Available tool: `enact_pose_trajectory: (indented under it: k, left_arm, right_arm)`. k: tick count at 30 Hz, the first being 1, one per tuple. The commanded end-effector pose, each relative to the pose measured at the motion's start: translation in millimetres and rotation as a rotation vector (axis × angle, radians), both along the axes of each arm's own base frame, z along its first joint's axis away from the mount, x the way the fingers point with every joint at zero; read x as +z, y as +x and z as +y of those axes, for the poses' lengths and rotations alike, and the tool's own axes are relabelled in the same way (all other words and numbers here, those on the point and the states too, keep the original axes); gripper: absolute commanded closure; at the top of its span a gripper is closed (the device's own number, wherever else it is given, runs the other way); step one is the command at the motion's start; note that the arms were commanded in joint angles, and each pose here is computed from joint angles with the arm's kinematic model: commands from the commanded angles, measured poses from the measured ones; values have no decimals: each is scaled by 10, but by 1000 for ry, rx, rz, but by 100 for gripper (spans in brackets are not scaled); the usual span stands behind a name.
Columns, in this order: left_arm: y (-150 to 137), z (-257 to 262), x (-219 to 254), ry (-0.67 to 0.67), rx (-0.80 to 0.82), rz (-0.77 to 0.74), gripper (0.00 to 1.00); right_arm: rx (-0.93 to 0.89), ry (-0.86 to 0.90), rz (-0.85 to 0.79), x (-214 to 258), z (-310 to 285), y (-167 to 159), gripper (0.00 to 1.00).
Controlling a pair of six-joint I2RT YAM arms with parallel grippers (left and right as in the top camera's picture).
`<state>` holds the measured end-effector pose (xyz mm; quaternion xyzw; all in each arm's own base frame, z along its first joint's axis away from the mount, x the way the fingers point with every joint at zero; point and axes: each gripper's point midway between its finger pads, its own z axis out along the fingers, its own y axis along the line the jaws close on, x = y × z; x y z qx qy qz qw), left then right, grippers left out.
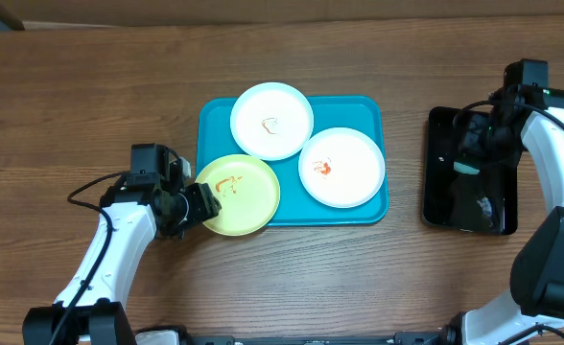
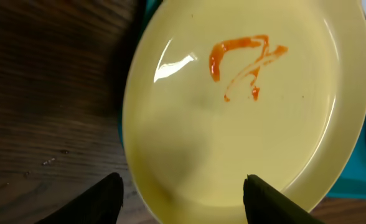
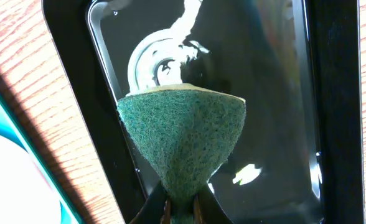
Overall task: Clean dirty plates on tray and stack at the side
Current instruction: 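Move the left gripper to the edge of the yellow plate, then grasp the yellow plate rim with the left gripper and hold it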
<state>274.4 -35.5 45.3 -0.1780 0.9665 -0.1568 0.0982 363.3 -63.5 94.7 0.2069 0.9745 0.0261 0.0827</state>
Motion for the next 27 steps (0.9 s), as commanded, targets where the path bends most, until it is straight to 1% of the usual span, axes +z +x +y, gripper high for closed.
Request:
enact_pose_trajectory:
  k: [1, 11, 13, 16, 19, 20, 21, 22, 23, 27]
  left_arm:
    - [101, 55, 41, 26, 28, -17, 37]
    - [91, 79, -66, 39, 30, 15, 38]
    - [81, 78, -108, 39, 30, 30, 40]
    - [86, 80, -147, 39, 30, 39, 53]
    - [135, 82, -137, 39, 30, 19, 75]
    - [148, 82, -134, 39, 31, 13, 79]
    - [166, 83, -130, 39, 31, 5, 88]
    - [183, 83, -125, 39, 31, -2, 93]
    - [203, 84, -119, 40, 31, -10, 96]
    - [243, 87, -108, 41, 31, -28, 95]
  right_arm:
    - [11, 5, -15, 47, 24, -6, 96]
    - [11, 5, -14, 47, 24, -8, 96]
    - [11, 5, -14, 47, 23, -8, 96]
    - [11, 5, -14, 47, 24, -8, 96]
    - [11, 5, -15, 47, 24, -7, 96]
    - [11, 5, -15, 47, 23, -7, 96]
    - [11, 5, -15, 47, 23, -6, 96]
    - [11, 5, -15, 47, 23, -6, 96]
    - [11, 5, -15, 47, 24, -6, 96]
    - [11, 5, -15, 47, 24, -7, 96]
